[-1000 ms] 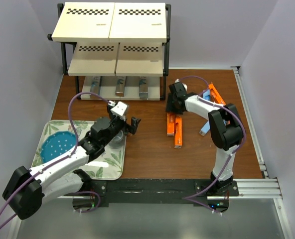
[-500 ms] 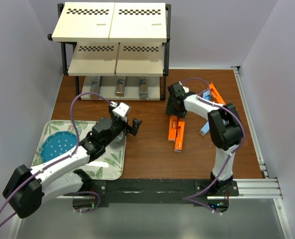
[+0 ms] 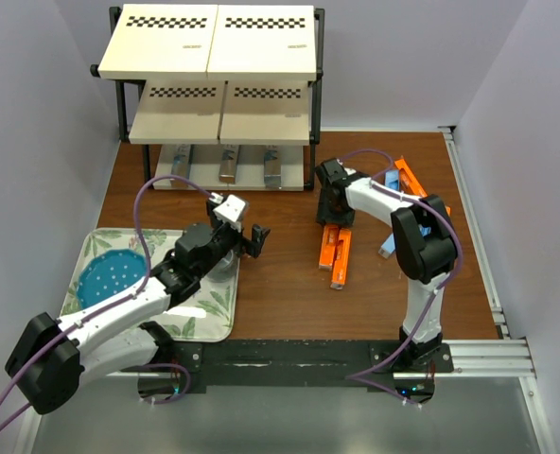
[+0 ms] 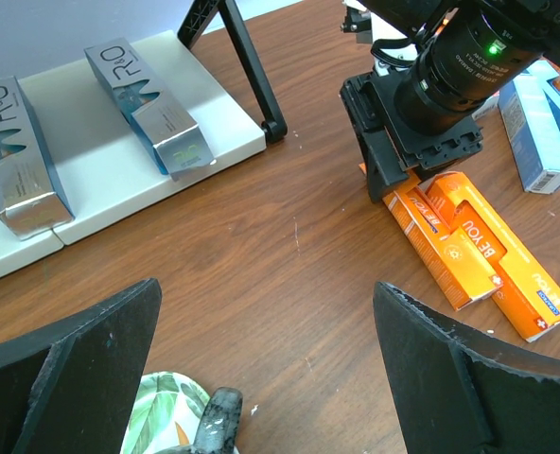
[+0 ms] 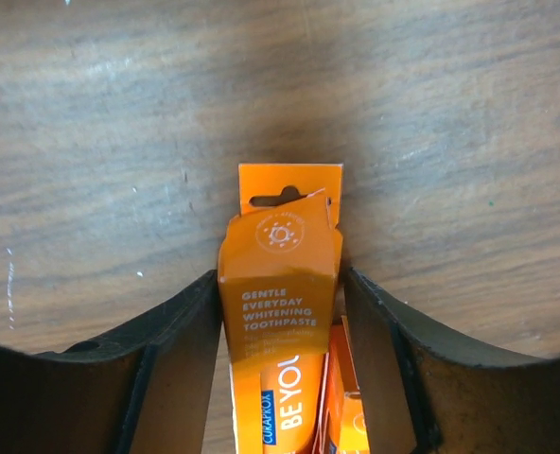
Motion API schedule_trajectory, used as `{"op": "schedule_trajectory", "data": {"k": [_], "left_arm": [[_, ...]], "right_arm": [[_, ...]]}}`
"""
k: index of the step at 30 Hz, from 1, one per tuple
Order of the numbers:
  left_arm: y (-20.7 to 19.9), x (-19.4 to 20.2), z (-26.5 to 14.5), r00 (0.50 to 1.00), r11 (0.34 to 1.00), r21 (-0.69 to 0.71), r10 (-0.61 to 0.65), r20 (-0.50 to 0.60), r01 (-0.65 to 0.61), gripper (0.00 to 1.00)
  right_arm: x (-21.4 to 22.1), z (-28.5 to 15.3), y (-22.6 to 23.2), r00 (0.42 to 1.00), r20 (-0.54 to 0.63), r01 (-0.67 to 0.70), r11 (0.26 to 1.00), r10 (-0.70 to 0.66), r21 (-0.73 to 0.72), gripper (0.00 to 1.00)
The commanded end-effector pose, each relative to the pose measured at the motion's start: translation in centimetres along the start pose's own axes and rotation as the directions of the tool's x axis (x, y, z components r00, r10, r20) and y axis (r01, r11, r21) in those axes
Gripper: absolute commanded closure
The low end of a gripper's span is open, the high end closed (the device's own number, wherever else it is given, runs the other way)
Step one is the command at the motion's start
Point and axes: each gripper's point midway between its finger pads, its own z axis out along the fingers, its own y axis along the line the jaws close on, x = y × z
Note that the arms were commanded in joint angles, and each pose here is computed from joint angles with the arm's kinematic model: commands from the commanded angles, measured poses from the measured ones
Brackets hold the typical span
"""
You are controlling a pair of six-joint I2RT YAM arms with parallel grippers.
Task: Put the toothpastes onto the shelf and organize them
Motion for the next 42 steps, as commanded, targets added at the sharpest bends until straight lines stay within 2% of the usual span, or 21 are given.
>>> {"op": "schedule_trajectory", "data": {"k": [1,6,11,13,18,25,29,32,38,42], "left_arm": [[-0.4,-2.1,0.4,0.999,1.000,0.014,0.014,0.051,-0.015,0.00],[-0.7,-1.5,0.6,0.999,1.000,0.021,0.016,0.033,-0.016,0.00],[-2.1,-0.5,1.3,1.000,0.998,0.057,-0.026,-0.001,0.026,0.00],[-3.8,-0.7,1.5,0.999,0.995,0.090,-0.042,-0.004,0.043,0.00],[-7.3,-0.8,2.7,1.000,0.994,0.105,0.027,-0.012,-0.026,0.00],[-10.8,-0.5,3.4,0.988,0.983,0.104,0.152,0.006,-0.151,0.00],[-12.1,0.1,3.4,0.965,0.962,0.077,0.260,0.019,-0.261,0.00],[-13.3,0.4,3.6,0.954,0.952,0.070,0.297,0.024,-0.298,0.00],[-15.0,1.2,4.2,0.947,0.946,0.042,0.319,0.022,-0.320,0.00],[-14.2,1.7,5.1,0.947,0.946,-0.051,0.321,-0.013,-0.322,0.01]], "right_arm": [[-0.7,-0.4,0.0,0.999,0.008,0.036,0.999,-0.036,0.023,0.49],[-1.0,-1.6,0.3,1.000,0.017,0.007,1.000,-0.007,-0.004,0.66],[-2.1,-4.9,0.7,0.995,0.055,-0.076,0.995,0.080,-0.062,0.71],[-1.8,-5.7,0.7,0.992,0.052,-0.110,0.991,0.114,-0.078,0.75],[-1.5,-8.5,1.4,0.983,0.042,-0.170,0.971,0.179,-0.167,0.79],[-0.9,-10.8,2.4,0.974,0.001,-0.217,0.937,0.226,-0.273,0.81],[-0.8,-11.8,3.1,0.969,-0.015,-0.239,0.917,0.248,-0.320,0.81],[-0.9,-12.4,3.2,0.965,-0.017,-0.251,0.909,0.260,-0.333,0.81],[-0.8,-13.0,3.2,0.959,-0.024,-0.273,0.897,0.283,-0.348,0.81],[-0.7,-13.3,3.2,0.954,-0.024,-0.287,0.888,0.299,-0.358,0.81]]}}
